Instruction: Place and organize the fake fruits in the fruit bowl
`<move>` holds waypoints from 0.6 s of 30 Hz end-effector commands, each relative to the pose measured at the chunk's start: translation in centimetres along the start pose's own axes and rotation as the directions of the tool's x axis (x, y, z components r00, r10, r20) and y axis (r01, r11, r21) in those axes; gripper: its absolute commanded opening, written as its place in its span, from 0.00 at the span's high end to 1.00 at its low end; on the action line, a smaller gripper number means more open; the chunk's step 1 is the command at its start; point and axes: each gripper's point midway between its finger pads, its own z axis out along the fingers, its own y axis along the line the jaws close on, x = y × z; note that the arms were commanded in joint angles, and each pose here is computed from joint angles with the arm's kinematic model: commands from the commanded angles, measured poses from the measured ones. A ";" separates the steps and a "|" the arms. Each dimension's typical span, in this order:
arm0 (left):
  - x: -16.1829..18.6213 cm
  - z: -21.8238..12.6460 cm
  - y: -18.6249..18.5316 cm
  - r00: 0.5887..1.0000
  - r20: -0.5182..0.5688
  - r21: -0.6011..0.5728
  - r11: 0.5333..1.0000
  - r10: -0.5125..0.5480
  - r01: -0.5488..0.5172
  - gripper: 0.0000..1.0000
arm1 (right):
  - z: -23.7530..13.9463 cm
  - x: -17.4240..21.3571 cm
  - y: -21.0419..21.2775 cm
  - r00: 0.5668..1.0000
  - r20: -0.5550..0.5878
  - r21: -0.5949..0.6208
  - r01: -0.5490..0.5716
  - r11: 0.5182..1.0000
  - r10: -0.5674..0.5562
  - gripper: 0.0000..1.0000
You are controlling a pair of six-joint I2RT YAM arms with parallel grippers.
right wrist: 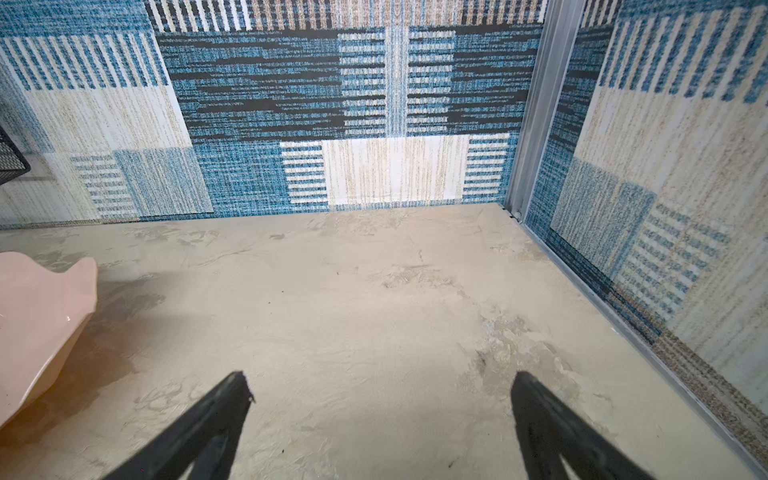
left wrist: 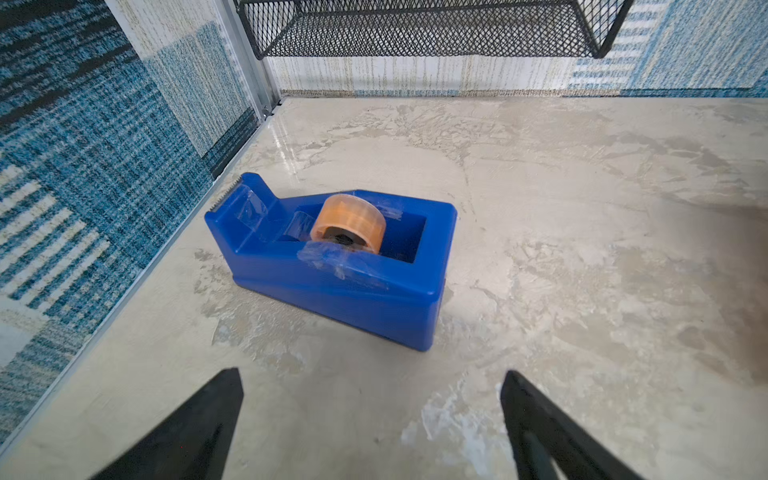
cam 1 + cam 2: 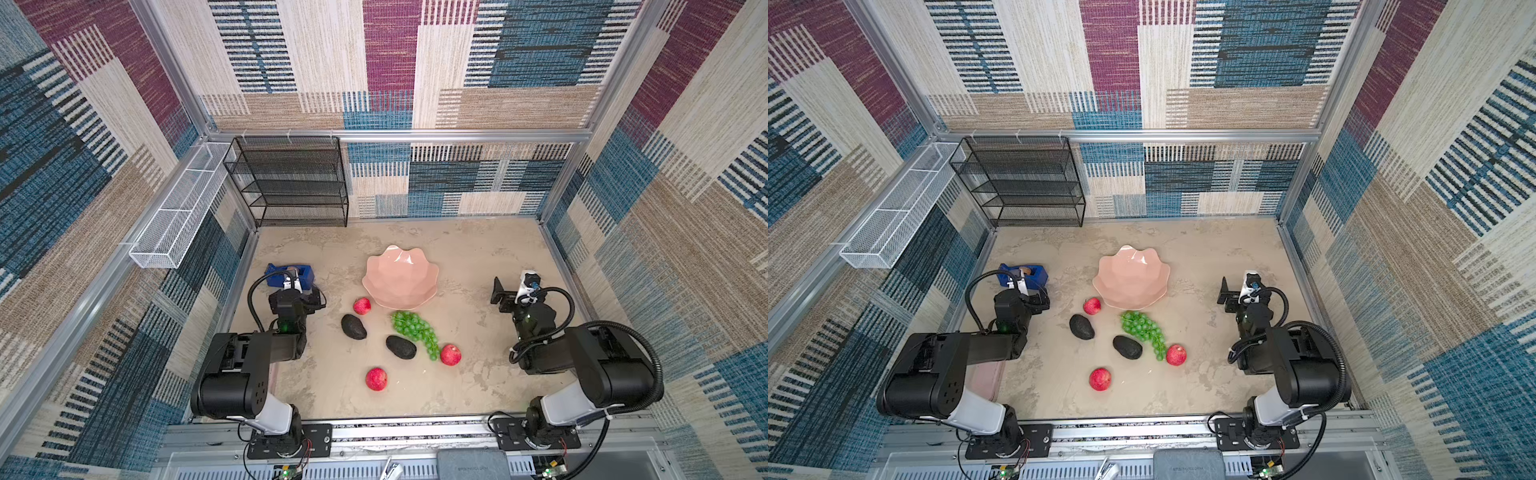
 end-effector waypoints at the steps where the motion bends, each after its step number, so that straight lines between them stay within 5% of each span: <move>1: -0.6 0.0 -0.2 0.999 0.022 0.014 1.000 -0.024 0.024 0.00 | 0.1 -0.9 0.1 0.999 0.032 -0.004 -0.002 1.000 0.003 0.00; 18: -0.5 0.1 0.0 0.999 0.017 0.032 0.999 -0.043 0.043 0.00 | 0.2 -0.8 0.1 1.000 0.027 -0.005 -0.005 1.000 0.005 0.00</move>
